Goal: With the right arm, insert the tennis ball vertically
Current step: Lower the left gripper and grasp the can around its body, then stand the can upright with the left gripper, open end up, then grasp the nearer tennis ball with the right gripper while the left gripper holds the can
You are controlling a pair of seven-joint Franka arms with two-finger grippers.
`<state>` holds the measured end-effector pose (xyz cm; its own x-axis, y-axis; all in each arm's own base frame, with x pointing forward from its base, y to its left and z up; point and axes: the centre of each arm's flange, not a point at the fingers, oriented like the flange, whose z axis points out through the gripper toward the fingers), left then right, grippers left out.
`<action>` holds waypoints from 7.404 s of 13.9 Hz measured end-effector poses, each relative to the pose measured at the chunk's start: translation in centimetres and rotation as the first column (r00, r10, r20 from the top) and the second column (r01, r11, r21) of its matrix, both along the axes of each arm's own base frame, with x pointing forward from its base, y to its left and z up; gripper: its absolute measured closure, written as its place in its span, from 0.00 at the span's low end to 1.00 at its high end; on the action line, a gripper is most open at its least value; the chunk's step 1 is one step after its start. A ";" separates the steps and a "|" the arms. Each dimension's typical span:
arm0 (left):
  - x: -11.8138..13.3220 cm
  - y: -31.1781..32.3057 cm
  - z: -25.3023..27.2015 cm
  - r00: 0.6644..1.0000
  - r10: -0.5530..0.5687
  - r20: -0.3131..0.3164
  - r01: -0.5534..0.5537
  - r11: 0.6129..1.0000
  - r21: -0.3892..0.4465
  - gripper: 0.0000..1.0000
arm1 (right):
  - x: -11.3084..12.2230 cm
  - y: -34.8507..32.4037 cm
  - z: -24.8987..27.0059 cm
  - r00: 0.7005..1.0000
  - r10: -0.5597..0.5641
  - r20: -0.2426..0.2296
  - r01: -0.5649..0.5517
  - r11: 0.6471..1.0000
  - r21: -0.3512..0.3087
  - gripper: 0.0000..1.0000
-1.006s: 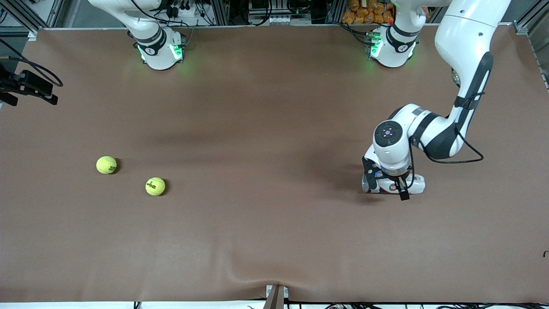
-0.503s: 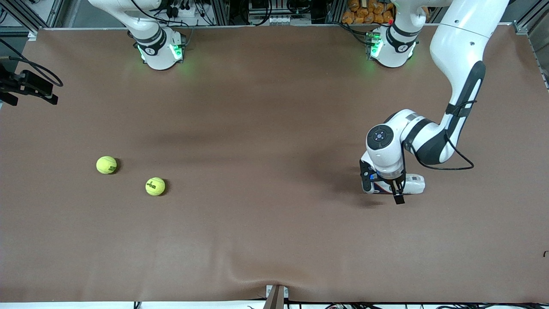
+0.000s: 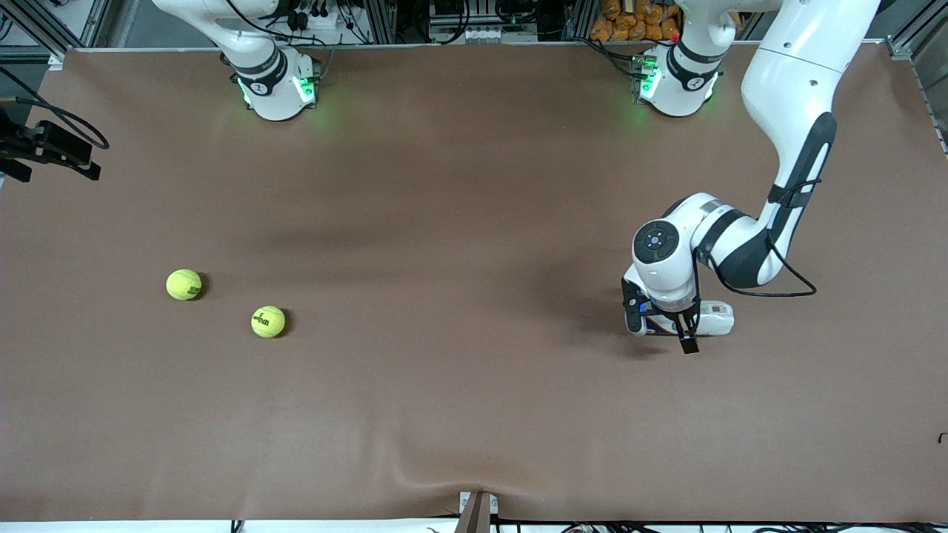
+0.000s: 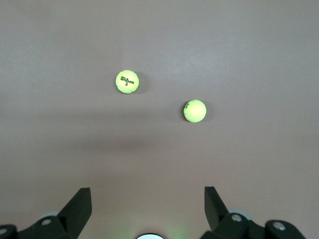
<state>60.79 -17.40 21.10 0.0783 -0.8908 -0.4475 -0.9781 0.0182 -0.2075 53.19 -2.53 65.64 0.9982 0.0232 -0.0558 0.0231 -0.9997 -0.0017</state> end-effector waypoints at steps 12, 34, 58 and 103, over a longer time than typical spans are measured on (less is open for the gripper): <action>-0.4 0.3 -0.7 0.998 -0.032 -0.056 0.034 0.998 0.045 0.00 | 0.0 0.0 0.0 1.000 0.000 -0.002 0.000 1.000 0.000 0.00; -2.4 -0.8 -2.1 0.990 -0.065 -0.123 0.073 0.995 0.067 0.00 | -0.1 0.0 -0.1 1.000 0.000 -0.008 0.000 1.000 0.000 0.00; -2.2 1.7 -4.3 0.992 0.052 -0.114 -0.046 0.997 0.061 0.00 | -0.1 0.0 -0.1 1.000 0.000 -0.012 0.000 1.000 0.001 0.00; -0.6 -22.9 10.9 0.963 0.259 -0.081 -0.230 0.621 -0.750 0.24 | 7.2 -3.0 -15.1 0.993 -0.057 -0.099 0.058 0.998 0.000 0.00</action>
<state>60.17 -40.31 32.03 0.3445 -0.8639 0.3674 -0.9158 -0.3954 -0.0710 60.35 -5.53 50.54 0.9874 -0.0339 -0.1546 -0.0349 -0.9994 -0.0041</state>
